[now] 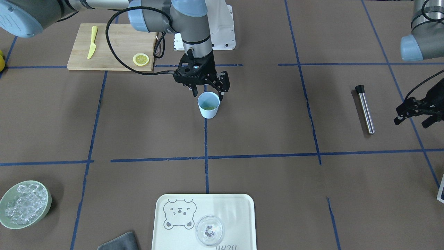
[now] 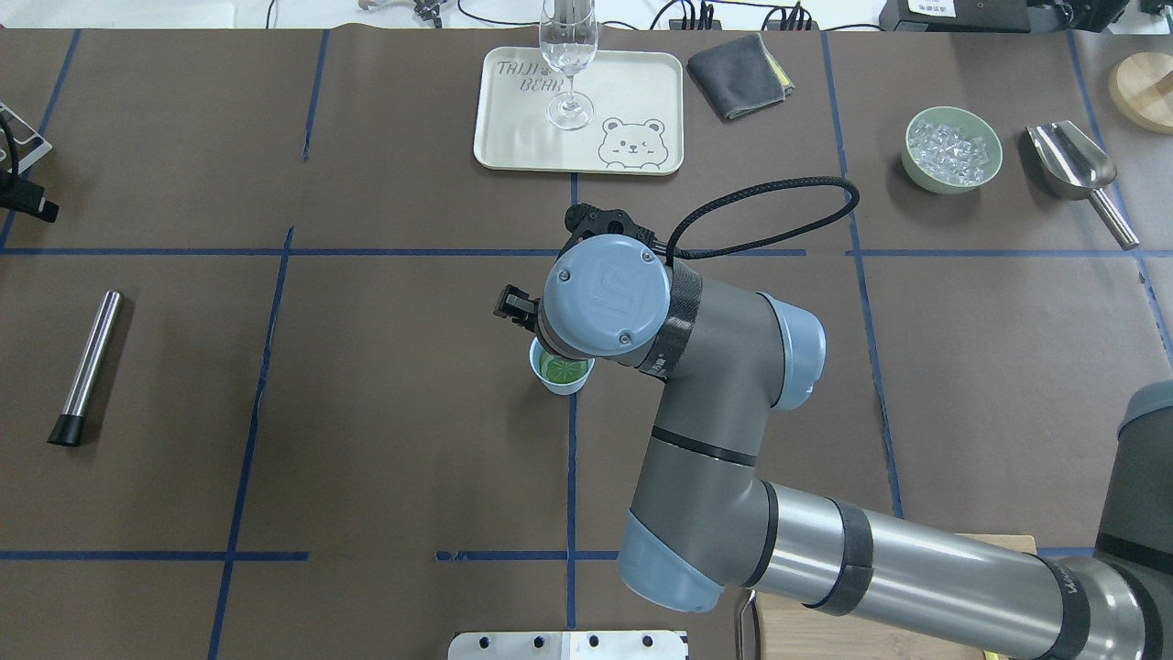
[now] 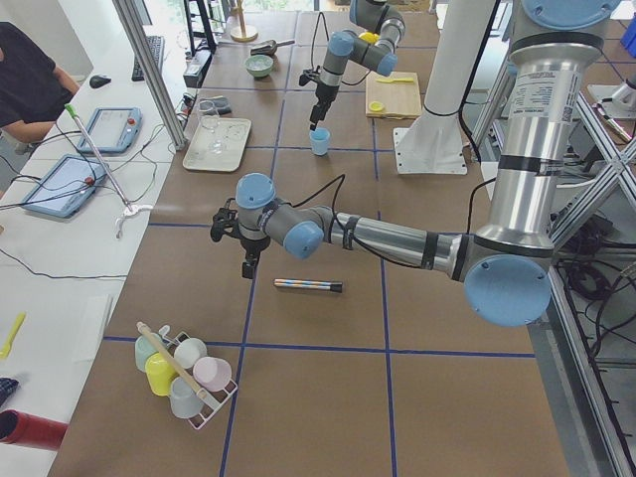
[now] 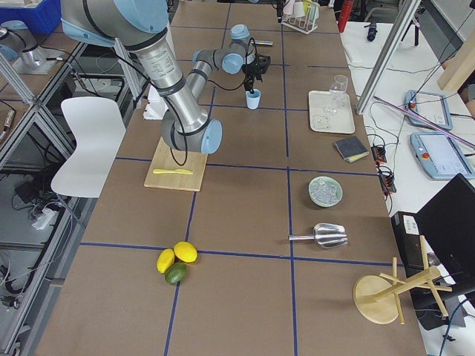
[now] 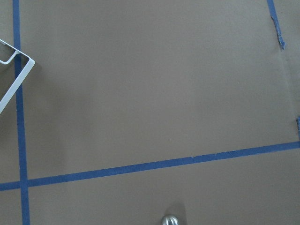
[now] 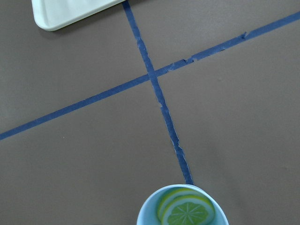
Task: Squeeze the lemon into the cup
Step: 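Lower the lemon slice into the blue cup and open the right gripper, then raise the right arm away from the cup while the left gripper grasps the steel muddler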
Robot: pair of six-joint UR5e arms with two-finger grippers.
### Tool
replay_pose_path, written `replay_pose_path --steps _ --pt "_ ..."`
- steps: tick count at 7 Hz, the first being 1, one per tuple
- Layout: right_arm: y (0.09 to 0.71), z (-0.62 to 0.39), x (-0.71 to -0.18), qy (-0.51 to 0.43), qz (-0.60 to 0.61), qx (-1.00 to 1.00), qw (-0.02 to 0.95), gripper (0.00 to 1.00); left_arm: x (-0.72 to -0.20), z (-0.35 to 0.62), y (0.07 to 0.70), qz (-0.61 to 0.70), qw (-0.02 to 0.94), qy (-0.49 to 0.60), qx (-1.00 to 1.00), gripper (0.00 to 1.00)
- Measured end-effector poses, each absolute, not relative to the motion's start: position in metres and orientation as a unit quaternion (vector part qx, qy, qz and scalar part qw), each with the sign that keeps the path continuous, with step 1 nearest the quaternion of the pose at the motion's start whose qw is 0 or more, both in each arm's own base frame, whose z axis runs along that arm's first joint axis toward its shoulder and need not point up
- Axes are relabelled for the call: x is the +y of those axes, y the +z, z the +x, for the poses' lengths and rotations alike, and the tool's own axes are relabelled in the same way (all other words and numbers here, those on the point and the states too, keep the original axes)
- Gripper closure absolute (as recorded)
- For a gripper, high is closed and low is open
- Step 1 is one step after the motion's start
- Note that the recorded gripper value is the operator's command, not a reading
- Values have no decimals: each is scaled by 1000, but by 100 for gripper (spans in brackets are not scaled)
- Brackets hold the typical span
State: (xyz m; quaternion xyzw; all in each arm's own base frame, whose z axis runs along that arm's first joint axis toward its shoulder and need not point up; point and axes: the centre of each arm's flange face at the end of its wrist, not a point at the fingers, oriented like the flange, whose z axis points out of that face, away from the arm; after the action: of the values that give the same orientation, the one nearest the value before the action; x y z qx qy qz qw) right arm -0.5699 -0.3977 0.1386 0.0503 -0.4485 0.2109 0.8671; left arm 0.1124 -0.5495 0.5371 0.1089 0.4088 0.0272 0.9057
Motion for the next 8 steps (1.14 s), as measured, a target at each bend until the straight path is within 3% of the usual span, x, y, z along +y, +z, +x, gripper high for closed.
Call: replay_pose_path --steps 4,8 --pt "139 -525 -413 173 52 -412 893 0 -540 166 556 57 910 15 410 0" --pt "198 -392 -488 102 55 -382 917 0 -519 211 588 5 916 11 401 0"
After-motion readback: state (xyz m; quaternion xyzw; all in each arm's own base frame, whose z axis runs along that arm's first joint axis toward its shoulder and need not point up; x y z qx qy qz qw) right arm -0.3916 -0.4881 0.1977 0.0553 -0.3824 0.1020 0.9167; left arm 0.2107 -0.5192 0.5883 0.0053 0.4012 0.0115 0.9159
